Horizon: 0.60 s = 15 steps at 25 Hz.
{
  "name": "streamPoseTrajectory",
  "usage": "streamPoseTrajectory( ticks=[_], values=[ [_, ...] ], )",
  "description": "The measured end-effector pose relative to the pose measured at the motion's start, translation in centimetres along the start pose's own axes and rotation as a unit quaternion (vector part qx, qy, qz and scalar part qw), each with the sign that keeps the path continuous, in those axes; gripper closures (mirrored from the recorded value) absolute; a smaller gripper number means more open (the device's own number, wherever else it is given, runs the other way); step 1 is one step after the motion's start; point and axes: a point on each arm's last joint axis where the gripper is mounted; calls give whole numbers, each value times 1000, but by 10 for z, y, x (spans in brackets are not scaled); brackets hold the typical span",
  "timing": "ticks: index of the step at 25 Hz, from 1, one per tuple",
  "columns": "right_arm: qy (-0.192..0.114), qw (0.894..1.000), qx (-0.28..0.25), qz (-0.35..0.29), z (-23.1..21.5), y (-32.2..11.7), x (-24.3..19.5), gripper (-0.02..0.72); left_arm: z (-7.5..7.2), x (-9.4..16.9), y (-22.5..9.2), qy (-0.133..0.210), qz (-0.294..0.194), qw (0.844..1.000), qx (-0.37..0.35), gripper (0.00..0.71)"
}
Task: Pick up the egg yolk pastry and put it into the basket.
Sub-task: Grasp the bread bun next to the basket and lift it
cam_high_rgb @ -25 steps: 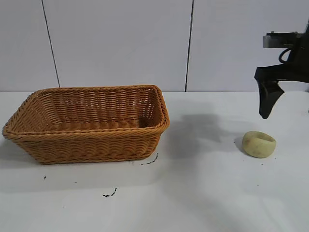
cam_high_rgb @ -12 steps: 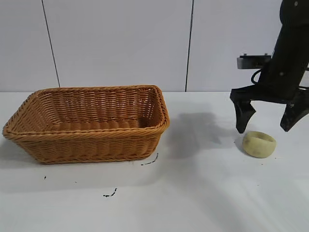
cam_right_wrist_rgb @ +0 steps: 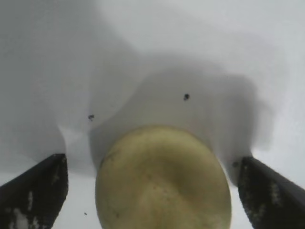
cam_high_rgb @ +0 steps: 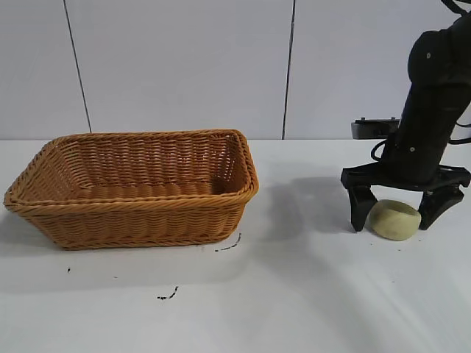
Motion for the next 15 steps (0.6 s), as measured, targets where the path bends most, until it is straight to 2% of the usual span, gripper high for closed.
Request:
streamPoseTrajectory(
  ticks=[4, 5, 7, 10, 15],
  values=[
    [-2, 1000, 4, 8, 0, -1, 0, 382, 0, 0, 0, 0, 0, 1000, 0, 17],
    [-1, 1000, 4, 10, 0, -2, 0, 431, 0, 0, 0, 0, 0, 1000, 0, 17],
    [0, 1000, 4, 16, 0, -2, 2, 476, 0, 0, 0, 0, 0, 1000, 0, 17],
    [2, 1000, 6, 25, -1, 2, 15, 498, 0, 0, 0, 0, 0, 1000, 0, 17],
    [-3, 1000, 6, 3, -6, 25, 71, 504, 0, 0, 0, 0, 0, 1000, 0, 17]
  ],
)
Point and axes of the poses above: a point on each arm's last joint axis where the gripper is mounted, x pointing back along that axis away from the gripper, z along the wrist's bending axis when the last joint is at zero, y = z × x, and after that the axes turned 14 degrees about x, right-handed
